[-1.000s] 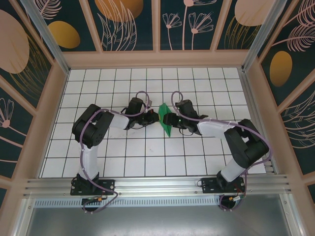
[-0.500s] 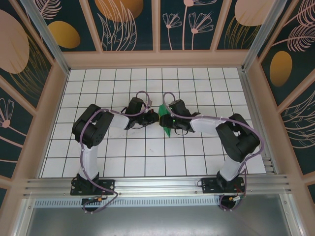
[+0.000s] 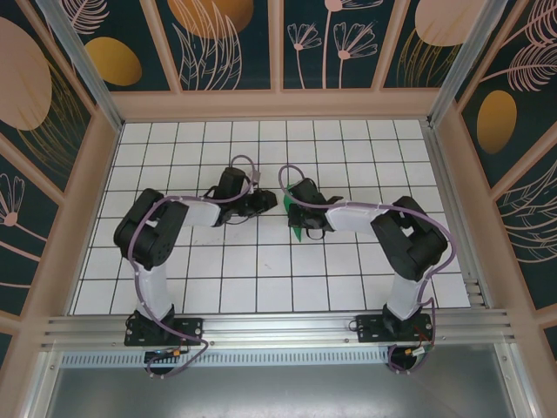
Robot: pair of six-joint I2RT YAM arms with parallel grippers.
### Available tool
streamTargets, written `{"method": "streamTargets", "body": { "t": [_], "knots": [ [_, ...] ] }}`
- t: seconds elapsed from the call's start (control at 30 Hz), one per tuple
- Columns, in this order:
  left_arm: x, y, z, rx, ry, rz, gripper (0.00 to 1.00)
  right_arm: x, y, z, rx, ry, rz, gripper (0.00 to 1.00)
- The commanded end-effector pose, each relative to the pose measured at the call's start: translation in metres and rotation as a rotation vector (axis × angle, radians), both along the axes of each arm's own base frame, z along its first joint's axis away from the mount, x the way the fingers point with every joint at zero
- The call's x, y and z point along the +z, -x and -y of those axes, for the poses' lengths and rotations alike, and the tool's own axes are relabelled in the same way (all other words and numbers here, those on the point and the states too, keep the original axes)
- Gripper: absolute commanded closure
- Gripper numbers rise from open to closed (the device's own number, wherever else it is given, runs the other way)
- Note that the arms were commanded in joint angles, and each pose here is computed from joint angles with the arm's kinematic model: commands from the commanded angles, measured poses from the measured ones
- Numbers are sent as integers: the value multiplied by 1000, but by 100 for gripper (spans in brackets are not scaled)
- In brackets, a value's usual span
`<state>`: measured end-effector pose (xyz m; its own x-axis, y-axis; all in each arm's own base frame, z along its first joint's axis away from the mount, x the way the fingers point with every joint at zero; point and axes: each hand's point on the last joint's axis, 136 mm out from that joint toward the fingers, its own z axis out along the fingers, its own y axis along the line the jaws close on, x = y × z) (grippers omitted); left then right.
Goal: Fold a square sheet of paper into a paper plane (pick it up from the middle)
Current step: Move the paper plane to the top-center of the table.
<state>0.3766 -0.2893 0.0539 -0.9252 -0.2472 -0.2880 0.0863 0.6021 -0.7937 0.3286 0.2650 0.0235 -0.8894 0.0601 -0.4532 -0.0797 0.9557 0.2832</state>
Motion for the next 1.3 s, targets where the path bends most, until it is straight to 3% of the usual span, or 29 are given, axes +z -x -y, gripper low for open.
{"method": "streamTargets", "body": {
  "t": [0.0, 0.23, 0.37, 0.67, 1.07, 1.27],
  "knots": [
    [15, -8, -34, 94, -42, 29, 65, -2, -5, 5, -29, 79, 9, 94],
    [24, -14, -109, 304, -254, 75, 49, 11, -29, 0, -55, 135, 61, 97],
    [28, -11, -144, 407, -352, 98, 32, 13, -57, -6, -59, 140, 81, 98],
    [45, -2, -184, 525, -461, 158, 12, 5, -109, -22, -52, 167, 100, 96],
    [66, -7, -204, 595, -537, 195, 3, -8, -106, -28, -35, 161, 34, 79],
    [95, -18, -215, 648, -553, 267, 1, 50, -115, -35, -32, 98, 117, 71]
  ]
}}
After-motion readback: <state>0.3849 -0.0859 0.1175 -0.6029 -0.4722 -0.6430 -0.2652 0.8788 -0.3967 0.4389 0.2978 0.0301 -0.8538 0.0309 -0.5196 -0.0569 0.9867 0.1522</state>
